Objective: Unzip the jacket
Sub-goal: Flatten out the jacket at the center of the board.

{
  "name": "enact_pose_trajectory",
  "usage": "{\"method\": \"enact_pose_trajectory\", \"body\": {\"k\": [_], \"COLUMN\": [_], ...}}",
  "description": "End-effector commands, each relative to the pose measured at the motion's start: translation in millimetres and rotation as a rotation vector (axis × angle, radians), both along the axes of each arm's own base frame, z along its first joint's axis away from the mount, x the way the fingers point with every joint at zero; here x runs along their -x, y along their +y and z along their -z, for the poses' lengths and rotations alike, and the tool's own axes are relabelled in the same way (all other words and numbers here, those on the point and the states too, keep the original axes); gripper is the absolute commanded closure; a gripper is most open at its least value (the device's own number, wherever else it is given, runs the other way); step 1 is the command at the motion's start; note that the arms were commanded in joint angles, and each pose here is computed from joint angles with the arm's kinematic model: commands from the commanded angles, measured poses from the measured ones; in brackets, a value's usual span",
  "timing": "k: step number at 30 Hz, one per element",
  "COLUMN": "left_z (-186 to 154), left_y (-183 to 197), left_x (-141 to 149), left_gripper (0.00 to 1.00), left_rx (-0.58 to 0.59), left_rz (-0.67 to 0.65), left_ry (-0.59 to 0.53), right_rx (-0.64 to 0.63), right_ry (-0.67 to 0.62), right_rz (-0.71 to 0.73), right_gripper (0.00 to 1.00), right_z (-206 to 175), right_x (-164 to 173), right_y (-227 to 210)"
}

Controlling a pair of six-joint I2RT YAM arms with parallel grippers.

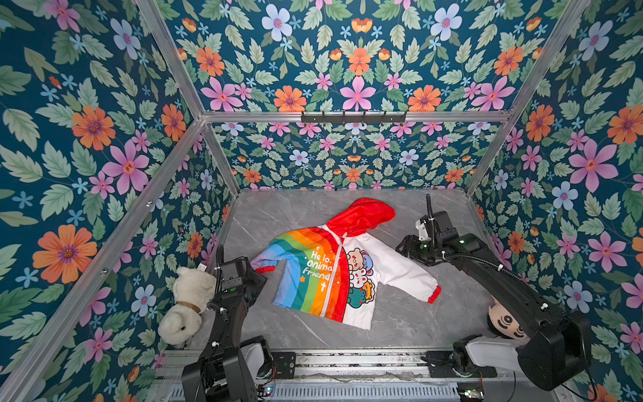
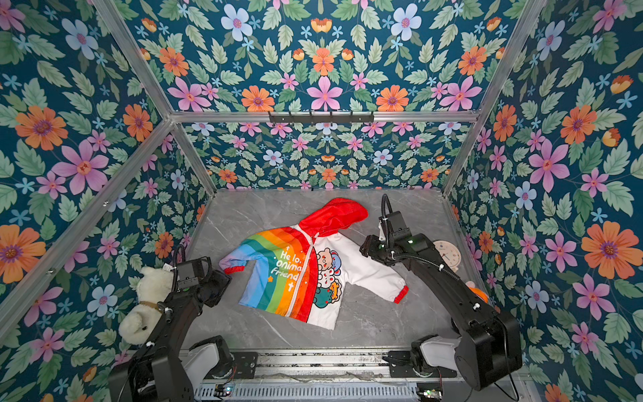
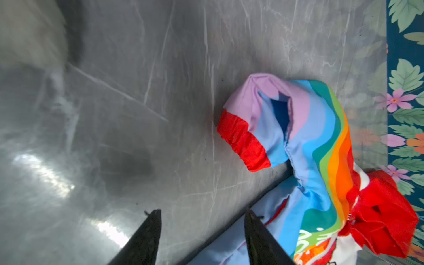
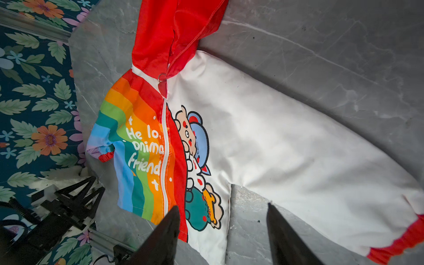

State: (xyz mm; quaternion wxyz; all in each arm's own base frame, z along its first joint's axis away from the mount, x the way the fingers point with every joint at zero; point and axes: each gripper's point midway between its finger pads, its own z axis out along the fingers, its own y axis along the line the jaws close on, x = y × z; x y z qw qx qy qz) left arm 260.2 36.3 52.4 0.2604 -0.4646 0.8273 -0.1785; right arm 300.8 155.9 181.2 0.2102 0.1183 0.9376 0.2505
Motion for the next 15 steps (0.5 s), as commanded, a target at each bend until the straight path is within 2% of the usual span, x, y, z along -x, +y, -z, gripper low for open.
{"method": "enact_pose_trajectory", "body": {"k": [1, 10, 15], "left_z": [-15, 2, 11], "left_y": [-6, 12, 19], "left_x": [-30, -45, -53], "left_gripper": [0.39, 0.4, 0.44], "left_rx": [0.07, 0.067, 0.071], "left_rz": [0.04, 0.008, -0.002], "left_ry": [-0.138, -0.134, -0.123], "right_rx": [-0.027, -0.041, -0.048], "right_ry": [-0.01, 0.0, -0.007], "right_rz": [-0.005, -0.012, -0.014], "right_gripper": [0.4, 0.41, 0.42], "right_z": [-6, -1, -4], "right_x": [3, 8, 8], "right_y": [3, 4, 5]}}
